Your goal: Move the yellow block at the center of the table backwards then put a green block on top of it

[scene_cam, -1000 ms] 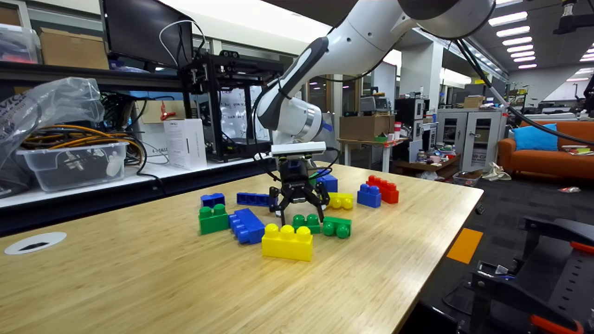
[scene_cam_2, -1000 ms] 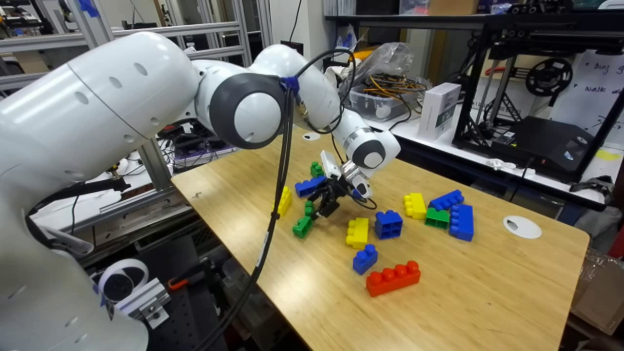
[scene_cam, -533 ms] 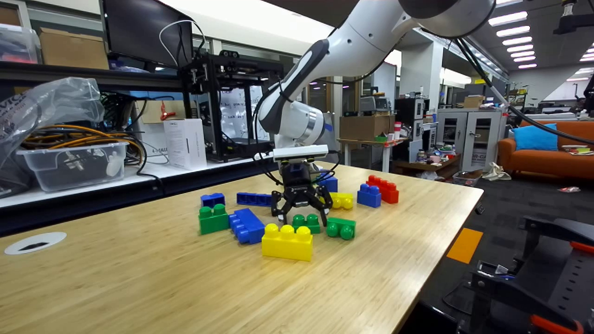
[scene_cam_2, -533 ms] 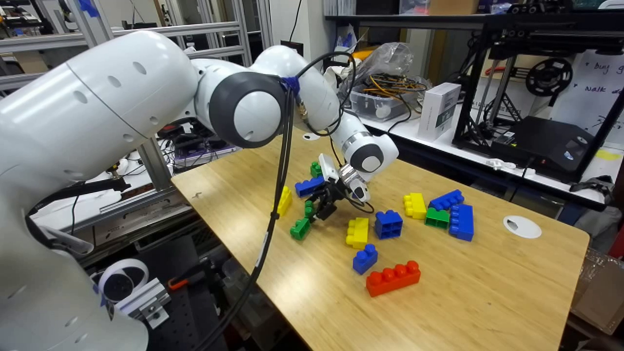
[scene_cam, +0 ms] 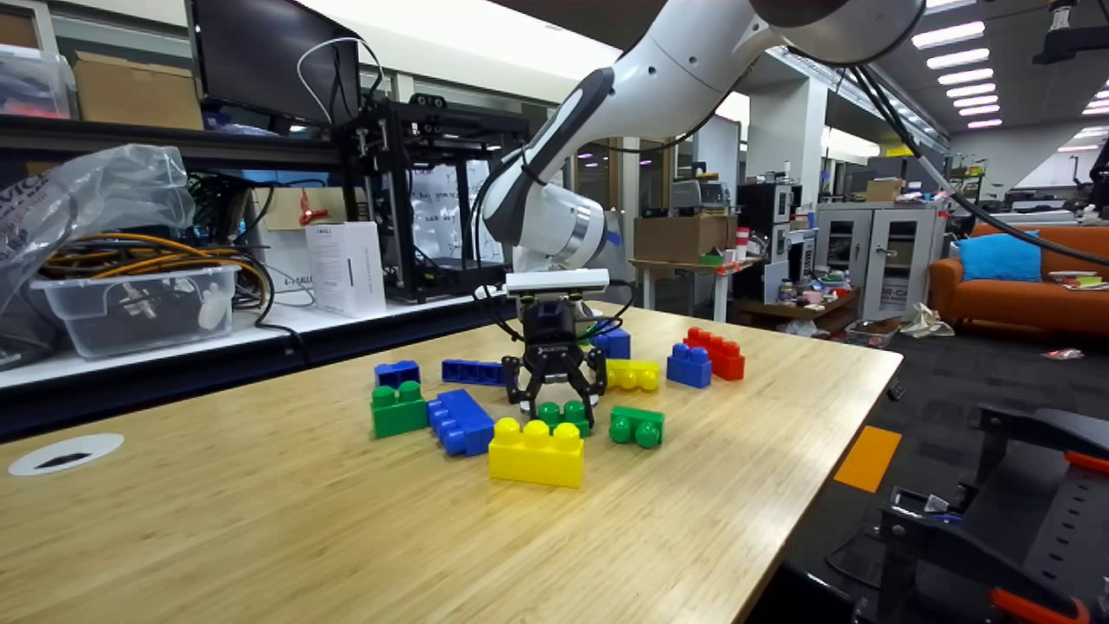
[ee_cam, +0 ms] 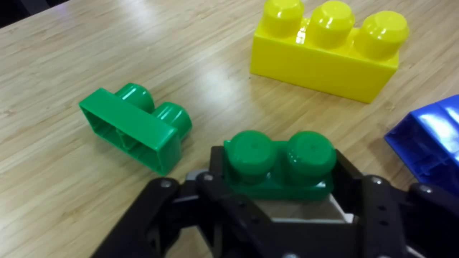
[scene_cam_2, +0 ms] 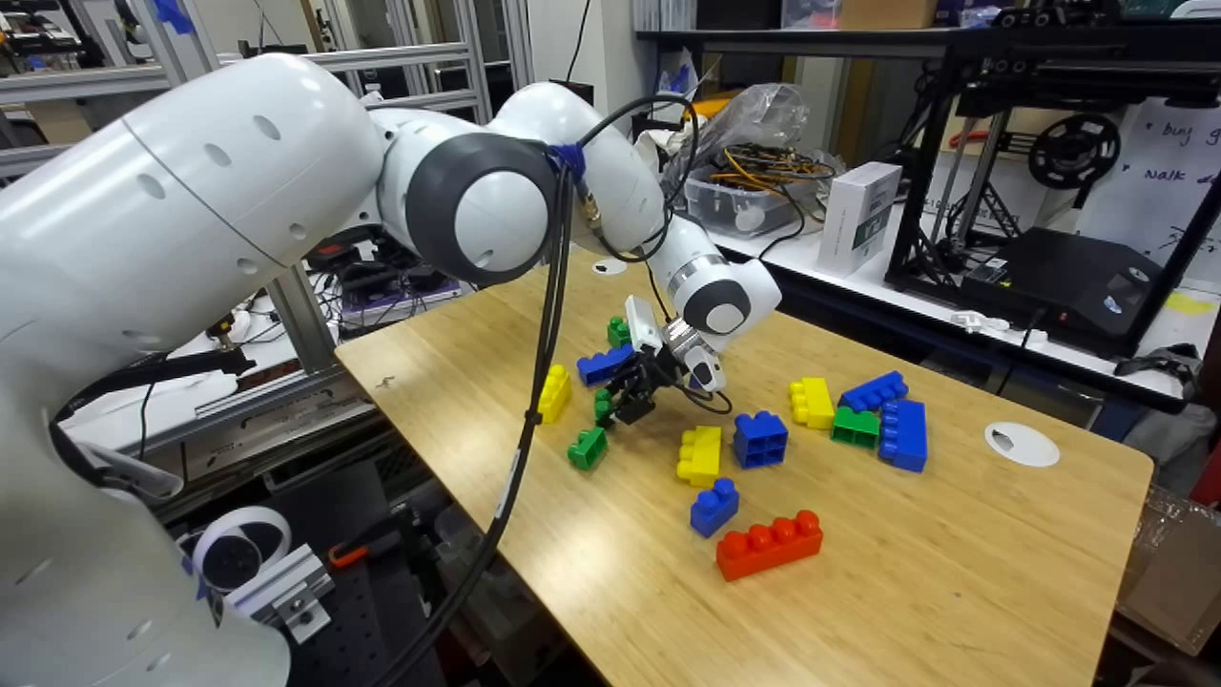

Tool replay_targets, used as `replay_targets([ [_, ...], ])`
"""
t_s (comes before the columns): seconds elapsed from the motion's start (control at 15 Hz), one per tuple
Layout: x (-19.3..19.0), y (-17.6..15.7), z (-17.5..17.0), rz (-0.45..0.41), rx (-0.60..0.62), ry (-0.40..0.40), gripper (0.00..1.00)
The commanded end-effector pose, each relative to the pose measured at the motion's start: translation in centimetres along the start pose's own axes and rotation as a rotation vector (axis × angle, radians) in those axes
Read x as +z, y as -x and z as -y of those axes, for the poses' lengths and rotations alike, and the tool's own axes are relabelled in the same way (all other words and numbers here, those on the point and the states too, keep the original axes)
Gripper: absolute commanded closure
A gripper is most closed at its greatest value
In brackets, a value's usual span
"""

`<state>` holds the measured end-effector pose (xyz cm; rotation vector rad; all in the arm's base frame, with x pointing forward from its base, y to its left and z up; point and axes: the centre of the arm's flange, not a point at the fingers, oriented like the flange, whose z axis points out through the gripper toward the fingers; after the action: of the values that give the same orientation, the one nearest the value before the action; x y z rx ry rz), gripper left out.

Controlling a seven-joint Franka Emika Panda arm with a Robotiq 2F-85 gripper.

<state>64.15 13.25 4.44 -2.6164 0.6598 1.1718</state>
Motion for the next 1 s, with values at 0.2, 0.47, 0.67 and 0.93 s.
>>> replay_targets([
  [0.2, -0.6, 1.9, -0.4, -0.029, -0.028, -0.044, 0.55],
  [0.47, -3.3, 4.9, 0.9, -0.077, -0.035, -0.147, 0.55],
  [0.67, -5.1, 7.9, 2.1, -0.081, -0.031, -0.248, 0.55],
  [0.93, -5.7, 10.7, 2.6, -0.065, -0.010, -0.307, 0.55],
])
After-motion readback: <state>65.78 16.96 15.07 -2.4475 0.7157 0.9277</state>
